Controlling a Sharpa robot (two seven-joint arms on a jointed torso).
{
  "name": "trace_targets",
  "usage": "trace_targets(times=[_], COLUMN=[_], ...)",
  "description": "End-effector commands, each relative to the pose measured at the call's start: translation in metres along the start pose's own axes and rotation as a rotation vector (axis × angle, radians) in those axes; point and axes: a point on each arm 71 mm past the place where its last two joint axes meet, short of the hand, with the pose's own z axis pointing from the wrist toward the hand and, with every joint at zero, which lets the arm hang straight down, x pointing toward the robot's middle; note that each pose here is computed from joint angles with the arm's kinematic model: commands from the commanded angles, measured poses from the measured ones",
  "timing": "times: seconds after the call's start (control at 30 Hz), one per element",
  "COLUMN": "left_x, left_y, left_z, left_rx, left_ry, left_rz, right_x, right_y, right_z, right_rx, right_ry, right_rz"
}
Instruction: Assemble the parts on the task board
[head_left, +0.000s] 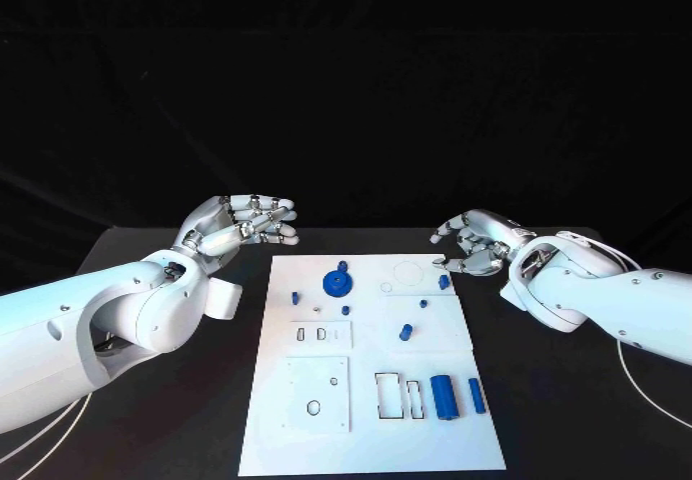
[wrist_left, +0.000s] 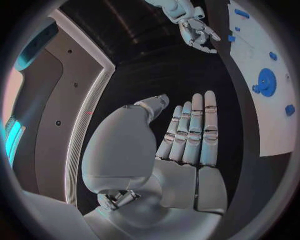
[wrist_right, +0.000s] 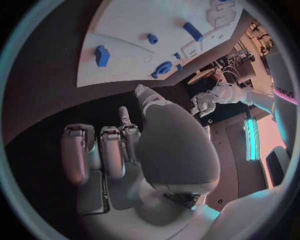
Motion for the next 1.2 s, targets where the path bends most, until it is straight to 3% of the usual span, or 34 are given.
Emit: trace_targets(times=[0.03, 0.37, 0.77, 1.2], left_x=[0.002, 0.0009, -0.0014, -0.0021], left_y=[0.0002, 0.0017, 0.0021, 0.0023], left_z=[0.001, 0.0016, 0.0011, 0.001], left_rx=[0.006, 0.004, 0.002, 0.001], left_ry=[0.018, 0.016, 0.011, 0.01], left_rz=[-0.011, -0.01, -0.008, -0.007], right_x=[0.0, 0.006, 0.022, 0.033], right_y=[-0.007, -0.034, -0.044, -0.042], right_z=[-0.003, -0.009, -0.011, -0.009], right_rx=[-0.061, -0.016, 0.007, 0.007], right_ry=[0.061, 0.092, 0.146, 0.164], right_rz=[0.058, 0.051, 0.056, 0.062])
